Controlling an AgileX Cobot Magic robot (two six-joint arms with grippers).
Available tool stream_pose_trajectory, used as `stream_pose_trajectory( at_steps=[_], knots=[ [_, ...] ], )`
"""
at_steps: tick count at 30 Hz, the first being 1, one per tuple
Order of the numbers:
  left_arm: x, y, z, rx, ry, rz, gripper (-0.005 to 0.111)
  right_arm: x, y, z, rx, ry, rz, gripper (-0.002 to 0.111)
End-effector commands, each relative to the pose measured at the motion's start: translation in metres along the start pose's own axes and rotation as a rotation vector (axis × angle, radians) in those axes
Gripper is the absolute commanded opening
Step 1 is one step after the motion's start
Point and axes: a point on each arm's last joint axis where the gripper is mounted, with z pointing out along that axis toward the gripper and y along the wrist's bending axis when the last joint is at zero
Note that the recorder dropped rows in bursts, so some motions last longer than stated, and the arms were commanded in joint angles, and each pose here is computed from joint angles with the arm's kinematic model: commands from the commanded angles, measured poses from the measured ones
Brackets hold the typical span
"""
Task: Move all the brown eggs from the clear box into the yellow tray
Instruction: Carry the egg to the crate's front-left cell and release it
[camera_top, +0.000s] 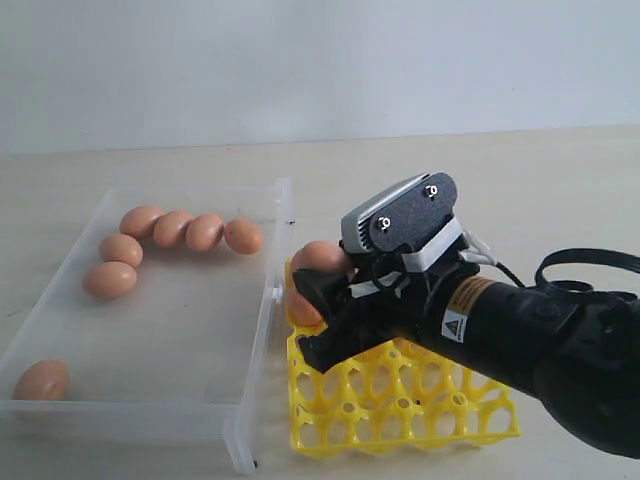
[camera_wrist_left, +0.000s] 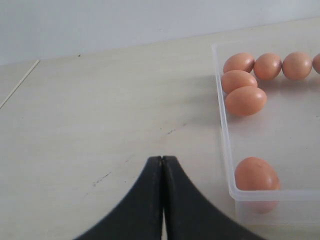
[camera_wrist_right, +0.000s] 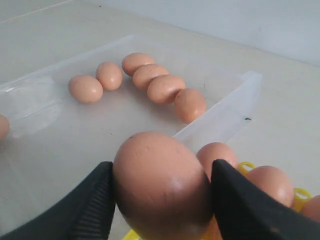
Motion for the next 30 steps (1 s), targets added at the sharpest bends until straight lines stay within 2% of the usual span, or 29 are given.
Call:
stream_pose_trajectory(
  at_steps=[1, 17, 30],
  knots=[
    [-0.002, 0.0, -0.001, 0.007, -0.02, -0.006, 0.0, 0.01, 0.003, 0.006, -0.041, -0.005, 0.023, 0.0],
    [-0.002, 0.0, -0.001, 0.007, -0.02, -0.006, 0.0, 0.035, 0.004, 0.019, -0.061, 0.071, 0.048, 0.0],
    [-0.002, 0.0, -0.001, 0.007, -0.02, -0.006, 0.0, 0.04, 0.004, 0.022, -0.061, 0.059, 0.054, 0.0]
  ],
)
